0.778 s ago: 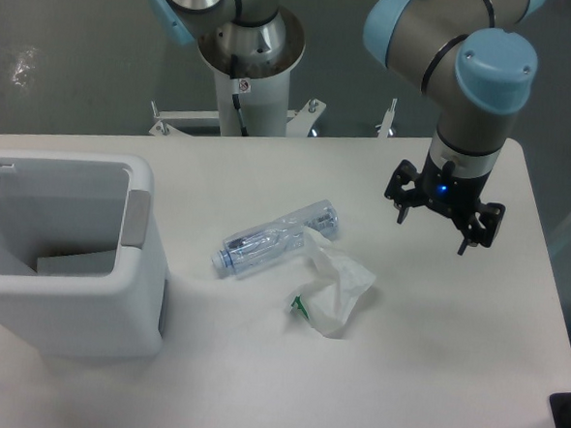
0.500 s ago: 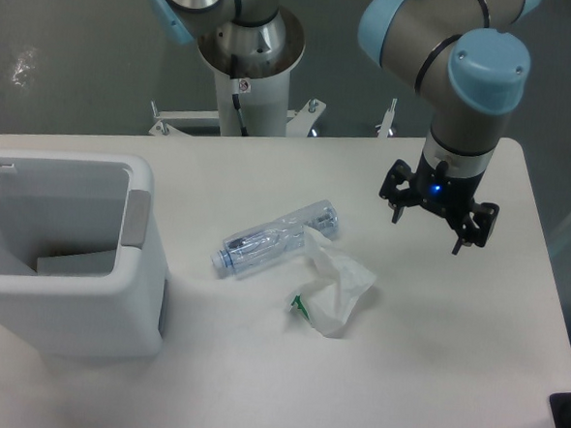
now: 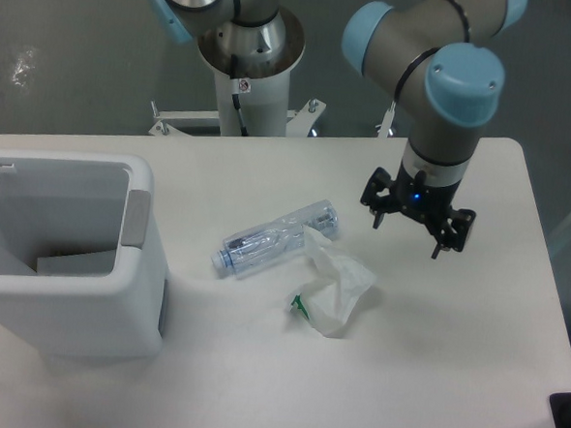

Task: Place the trash in the trash can
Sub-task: 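Move the gripper over the crumpled plastic bag and lower it, then close the gripper on the plastic bag and lift it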

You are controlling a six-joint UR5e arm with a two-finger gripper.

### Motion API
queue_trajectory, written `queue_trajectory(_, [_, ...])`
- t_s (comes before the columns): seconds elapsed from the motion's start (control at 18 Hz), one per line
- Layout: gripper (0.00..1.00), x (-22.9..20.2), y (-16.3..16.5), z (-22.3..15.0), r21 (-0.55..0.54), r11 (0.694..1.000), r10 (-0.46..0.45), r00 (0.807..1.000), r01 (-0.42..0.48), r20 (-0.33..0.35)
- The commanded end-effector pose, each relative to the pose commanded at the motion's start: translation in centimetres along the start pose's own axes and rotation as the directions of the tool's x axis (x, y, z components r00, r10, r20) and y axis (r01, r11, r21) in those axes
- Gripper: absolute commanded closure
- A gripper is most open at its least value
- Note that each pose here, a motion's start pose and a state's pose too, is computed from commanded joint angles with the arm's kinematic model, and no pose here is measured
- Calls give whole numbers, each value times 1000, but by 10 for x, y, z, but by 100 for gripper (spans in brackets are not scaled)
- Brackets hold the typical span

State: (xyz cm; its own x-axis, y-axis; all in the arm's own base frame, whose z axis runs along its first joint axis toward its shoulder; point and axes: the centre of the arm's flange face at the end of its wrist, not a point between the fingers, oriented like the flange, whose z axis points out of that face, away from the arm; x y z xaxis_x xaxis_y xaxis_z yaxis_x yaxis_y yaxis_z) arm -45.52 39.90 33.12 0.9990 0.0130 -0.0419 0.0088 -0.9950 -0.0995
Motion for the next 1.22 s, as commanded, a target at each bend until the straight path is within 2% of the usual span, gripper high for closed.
queue_trajectory(0.22, [0, 25, -11, 39, -44, 999, 26, 997, -29, -68])
queue_trajectory(0.56, [0, 37, -29, 67, -75, 996, -53, 994, 46, -92])
queue_trajectory(0.89, [0, 52, -51, 85, -191, 975, -114, 993, 110, -9])
queue_trajectory(1.11, [0, 51, -55, 82, -187, 959, -212, 977, 213, 26])
queue_trajectory(1.22, [0, 52, -55, 82, -187, 953, -235, 971, 237, 31])
